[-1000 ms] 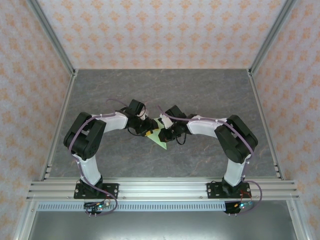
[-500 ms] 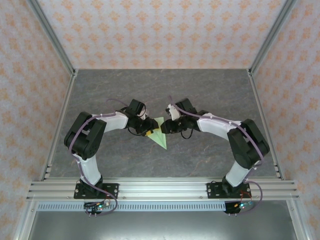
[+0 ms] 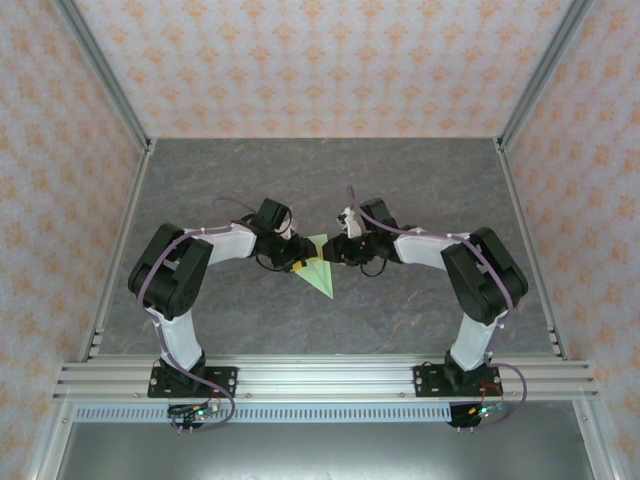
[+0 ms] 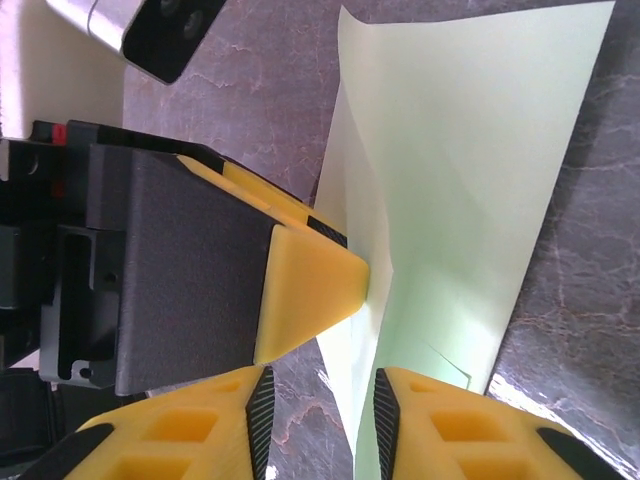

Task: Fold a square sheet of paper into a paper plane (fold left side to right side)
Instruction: Fourth fold the wing at the center of the table.

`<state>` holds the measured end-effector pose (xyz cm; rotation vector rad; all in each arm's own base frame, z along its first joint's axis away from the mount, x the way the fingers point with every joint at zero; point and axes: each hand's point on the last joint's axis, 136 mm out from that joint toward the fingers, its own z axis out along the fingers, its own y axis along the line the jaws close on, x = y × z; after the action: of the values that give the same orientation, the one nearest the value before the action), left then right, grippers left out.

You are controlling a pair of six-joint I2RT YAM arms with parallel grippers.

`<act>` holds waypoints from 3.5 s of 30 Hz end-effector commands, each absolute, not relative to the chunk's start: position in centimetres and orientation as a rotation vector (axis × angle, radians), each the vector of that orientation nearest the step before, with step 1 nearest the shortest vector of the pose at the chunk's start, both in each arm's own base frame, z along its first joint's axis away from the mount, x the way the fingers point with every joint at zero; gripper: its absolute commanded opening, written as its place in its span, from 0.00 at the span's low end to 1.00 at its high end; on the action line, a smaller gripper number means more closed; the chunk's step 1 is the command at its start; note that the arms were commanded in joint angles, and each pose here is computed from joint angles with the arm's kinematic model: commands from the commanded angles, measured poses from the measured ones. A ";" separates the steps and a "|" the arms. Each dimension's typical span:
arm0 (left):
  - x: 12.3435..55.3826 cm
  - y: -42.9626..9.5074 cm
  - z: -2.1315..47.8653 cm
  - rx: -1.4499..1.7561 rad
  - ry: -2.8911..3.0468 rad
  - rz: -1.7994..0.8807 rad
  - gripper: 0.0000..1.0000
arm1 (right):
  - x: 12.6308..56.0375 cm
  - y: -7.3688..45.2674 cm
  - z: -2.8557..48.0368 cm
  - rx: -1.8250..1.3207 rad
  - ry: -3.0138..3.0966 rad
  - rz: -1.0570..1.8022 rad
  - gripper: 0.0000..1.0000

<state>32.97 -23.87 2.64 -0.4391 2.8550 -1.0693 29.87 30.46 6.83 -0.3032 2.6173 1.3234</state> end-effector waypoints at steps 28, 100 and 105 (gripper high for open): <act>32.9 -23.1 1.2 -0.449 2.881 -0.969 0.43 | 29.5 29.6 2.9 -0.305 2.762 1.109 0.08; 35.4 -24.7 0.2 -0.337 2.927 -0.946 0.19 | 26.6 26.6 -2.1 -0.373 3.058 0.683 0.07; 34.5 -24.1 -0.7 -0.355 2.948 -0.916 0.18 | 27.5 27.2 -0.4 -0.376 3.009 0.714 0.10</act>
<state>36.20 -25.61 1.83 -0.3337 2.8706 -1.0455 29.49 29.49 1.99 -0.3820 2.8737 0.8959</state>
